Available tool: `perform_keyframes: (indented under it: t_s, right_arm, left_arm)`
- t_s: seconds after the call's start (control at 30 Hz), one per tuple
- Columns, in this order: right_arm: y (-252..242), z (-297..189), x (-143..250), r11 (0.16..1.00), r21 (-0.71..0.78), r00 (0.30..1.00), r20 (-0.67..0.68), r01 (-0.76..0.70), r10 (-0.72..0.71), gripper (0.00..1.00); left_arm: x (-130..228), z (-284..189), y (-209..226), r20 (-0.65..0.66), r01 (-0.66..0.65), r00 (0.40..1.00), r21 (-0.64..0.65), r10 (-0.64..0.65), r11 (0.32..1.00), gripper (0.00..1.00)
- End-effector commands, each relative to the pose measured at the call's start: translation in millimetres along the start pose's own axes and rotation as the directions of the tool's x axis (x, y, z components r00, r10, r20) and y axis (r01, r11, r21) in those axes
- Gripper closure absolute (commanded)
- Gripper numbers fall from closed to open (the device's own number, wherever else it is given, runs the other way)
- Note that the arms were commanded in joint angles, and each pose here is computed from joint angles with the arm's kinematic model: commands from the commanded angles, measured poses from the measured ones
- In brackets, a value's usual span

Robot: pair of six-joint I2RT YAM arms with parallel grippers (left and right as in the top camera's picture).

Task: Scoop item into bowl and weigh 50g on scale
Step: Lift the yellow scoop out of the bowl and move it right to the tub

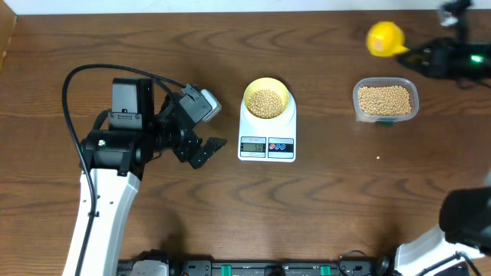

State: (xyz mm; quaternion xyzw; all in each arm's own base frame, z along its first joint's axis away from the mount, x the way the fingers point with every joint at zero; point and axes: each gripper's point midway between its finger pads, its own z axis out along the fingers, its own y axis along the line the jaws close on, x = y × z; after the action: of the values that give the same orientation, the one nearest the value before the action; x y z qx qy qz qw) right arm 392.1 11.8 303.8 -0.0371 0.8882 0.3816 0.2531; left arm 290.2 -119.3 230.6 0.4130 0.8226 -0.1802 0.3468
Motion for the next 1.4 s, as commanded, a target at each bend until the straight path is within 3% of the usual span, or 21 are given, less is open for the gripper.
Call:
perform_keyframes:
  t_s: [0.0, 0.13, 0.47, 0.8, 1.07, 1.37]
  right_arm:
    - [-26.3, -22.2, 14.3, 0.985, 0.168, 0.999, -0.029, -0.034, 0.040, 0.99]
    - [-53.0, -23.8, 30.4, 0.956, 0.287, 0.992, -0.093, -0.054, 0.084, 0.99]
    - [-105.7, 17.4, 53.8, 0.912, 0.402, 0.958, -0.218, -0.084, 0.184, 0.99]
    - [-142.0, 19.7, 51.0, 0.634, 0.770, 0.945, -0.258, 0.075, 0.202, 0.99]
    - [-135.0, 21.0, 46.1, 0.481, 0.846, 0.932, -0.336, 0.232, 0.140, 0.99]
    - [-132.1, 26.0, 44.3, 0.458, 0.862, 0.940, -0.310, 0.215, 0.141, 0.99]
  left_arm:
    - [-5.3, -3.4, 1.3, 0.015, 0.007, 1.000, -0.004, -0.007, 1.000, 0.01]
    - [-5.3, -3.4, 1.3, 0.015, 0.007, 1.000, -0.004, -0.007, 1.000, 0.01]
    - [-5.3, -3.4, 1.3, 0.015, 0.007, 1.000, -0.004, -0.007, 1.000, 0.01]
    - [-5.2, -3.4, 1.3, 0.015, 0.007, 1.000, -0.003, -0.007, 1.000, 0.01]
    - [-5.3, -3.4, 1.3, 0.015, 0.007, 1.000, -0.004, -0.007, 1.000, 0.01]
    - [-5.3, -3.4, 1.3, 0.015, 0.007, 1.000, -0.004, -0.007, 1.000, 0.01]
